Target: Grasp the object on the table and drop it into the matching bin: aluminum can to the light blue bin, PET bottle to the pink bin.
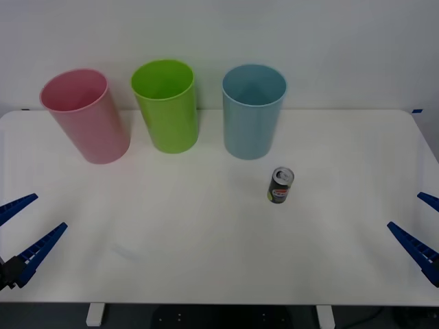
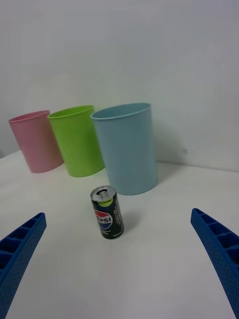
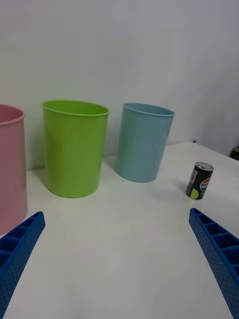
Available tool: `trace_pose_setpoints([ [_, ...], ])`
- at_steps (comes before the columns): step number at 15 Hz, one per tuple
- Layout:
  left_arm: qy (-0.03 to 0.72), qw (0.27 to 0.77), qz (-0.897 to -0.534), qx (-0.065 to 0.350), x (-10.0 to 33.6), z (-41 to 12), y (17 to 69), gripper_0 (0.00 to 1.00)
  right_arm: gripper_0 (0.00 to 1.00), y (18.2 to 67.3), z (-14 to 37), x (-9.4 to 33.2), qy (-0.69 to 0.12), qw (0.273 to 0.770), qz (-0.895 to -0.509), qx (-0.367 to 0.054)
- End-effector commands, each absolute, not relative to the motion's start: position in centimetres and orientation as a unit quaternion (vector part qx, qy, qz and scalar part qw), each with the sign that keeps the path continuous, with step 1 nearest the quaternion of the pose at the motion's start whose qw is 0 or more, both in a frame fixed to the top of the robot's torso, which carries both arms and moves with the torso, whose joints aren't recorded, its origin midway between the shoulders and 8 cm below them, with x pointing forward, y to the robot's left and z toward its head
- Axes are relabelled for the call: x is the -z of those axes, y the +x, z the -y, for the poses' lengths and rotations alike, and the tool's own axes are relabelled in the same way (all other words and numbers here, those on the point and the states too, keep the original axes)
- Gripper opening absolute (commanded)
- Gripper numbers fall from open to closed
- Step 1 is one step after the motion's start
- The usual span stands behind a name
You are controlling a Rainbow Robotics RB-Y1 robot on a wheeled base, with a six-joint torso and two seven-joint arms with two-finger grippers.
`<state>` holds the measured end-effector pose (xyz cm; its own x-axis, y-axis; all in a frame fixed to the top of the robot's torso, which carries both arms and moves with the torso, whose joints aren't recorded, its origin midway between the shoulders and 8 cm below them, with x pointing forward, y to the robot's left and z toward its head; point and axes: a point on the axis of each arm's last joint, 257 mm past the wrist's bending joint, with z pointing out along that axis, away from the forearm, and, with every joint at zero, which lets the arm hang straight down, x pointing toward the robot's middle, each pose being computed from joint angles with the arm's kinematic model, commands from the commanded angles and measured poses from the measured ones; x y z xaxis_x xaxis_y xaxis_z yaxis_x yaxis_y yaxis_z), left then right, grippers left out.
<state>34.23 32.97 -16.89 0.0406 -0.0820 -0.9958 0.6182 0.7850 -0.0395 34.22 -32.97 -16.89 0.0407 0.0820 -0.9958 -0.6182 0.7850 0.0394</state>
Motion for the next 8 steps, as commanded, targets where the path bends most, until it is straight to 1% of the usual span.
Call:
trace_pose_setpoints([
  [1, 0.208, 0.691, -0.645, 0.253, 16.9, -33.0, 34.2, 1.0, 1.0, 34.3, 33.0, 16.8, -0.204, 0.694, -0.642, -0.253],
  [3, 0.208, 0.691, -0.645, 0.253, 16.9, -33.0, 34.2, 1.0, 1.0, 34.4, 32.8, 16.3, -0.211, 0.695, -0.641, -0.249],
  [8, 0.208, 0.691, -0.645, 0.253, 16.9, -33.0, 34.2, 1.0, 1.0, 35.1, 33.2, 17.5, -0.208, 0.689, -0.654, -0.233],
])
